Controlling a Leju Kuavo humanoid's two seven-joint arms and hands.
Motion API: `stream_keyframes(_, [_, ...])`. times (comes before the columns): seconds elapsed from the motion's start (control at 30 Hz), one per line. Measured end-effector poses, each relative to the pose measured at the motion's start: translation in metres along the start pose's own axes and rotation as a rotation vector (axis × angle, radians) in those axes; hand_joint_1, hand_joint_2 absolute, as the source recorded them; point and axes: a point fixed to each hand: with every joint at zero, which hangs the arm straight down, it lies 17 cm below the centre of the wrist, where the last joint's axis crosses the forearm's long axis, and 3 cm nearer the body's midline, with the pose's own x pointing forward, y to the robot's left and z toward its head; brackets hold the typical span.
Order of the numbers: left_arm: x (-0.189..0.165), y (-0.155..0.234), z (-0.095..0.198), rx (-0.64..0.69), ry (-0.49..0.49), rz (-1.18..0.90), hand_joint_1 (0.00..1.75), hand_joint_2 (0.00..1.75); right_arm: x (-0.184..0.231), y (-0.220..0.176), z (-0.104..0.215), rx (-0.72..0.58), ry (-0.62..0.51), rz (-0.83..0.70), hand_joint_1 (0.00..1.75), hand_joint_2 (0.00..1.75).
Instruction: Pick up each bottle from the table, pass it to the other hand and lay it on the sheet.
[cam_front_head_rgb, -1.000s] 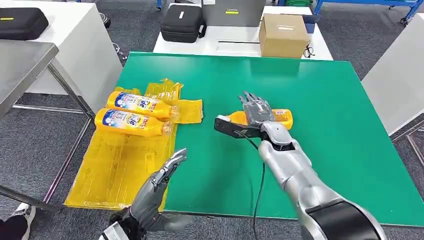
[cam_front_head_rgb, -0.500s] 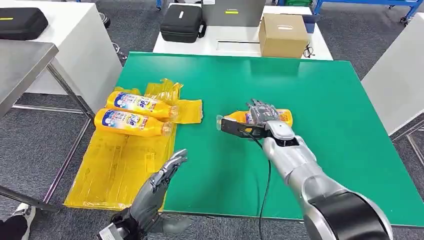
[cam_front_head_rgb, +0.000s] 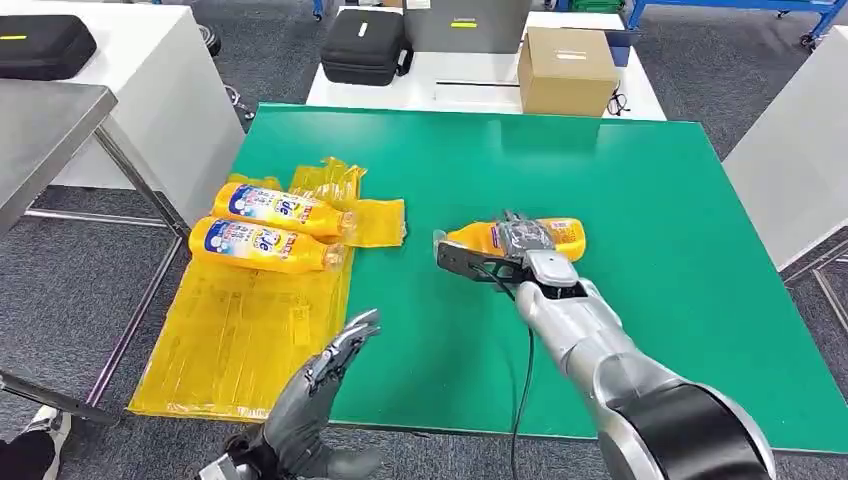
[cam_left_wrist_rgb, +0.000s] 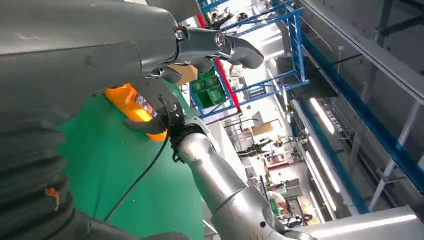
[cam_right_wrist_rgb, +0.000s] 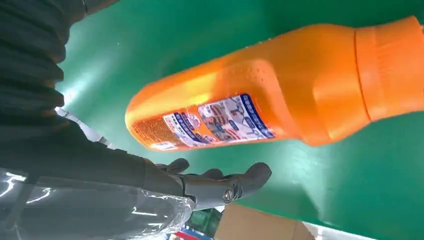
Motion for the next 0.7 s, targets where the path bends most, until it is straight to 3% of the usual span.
stream_keyframes(0.6, [0.004, -0.005, -0.003, -0.016, -0.017, 0.044, 0.00, 1.75, -0.024, 0.023, 0.004, 0.087, 0.099, -0.043, 0.03, 1.75])
stream_keyframes(0.63, [0.004, -0.005, -0.003, -0.015, -0.017, 0.048, 0.00, 1.75, -0.025, 0.024, 0.004, 0.093, 0.100, -0.039, 0.47, 1.75])
stream_keyframes(0.67, [0.004, -0.005, -0.003, -0.015, -0.018, 0.050, 0.00, 1.75, -0.025, 0.026, 0.005, 0.100, 0.100, -0.036, 1.13, 1.75])
stream_keyframes(0.7, [0.004, -0.005, -0.004, -0.015, -0.018, 0.050, 0.00, 1.75, -0.025, 0.026, 0.005, 0.102, 0.100, -0.035, 1.45, 1.75])
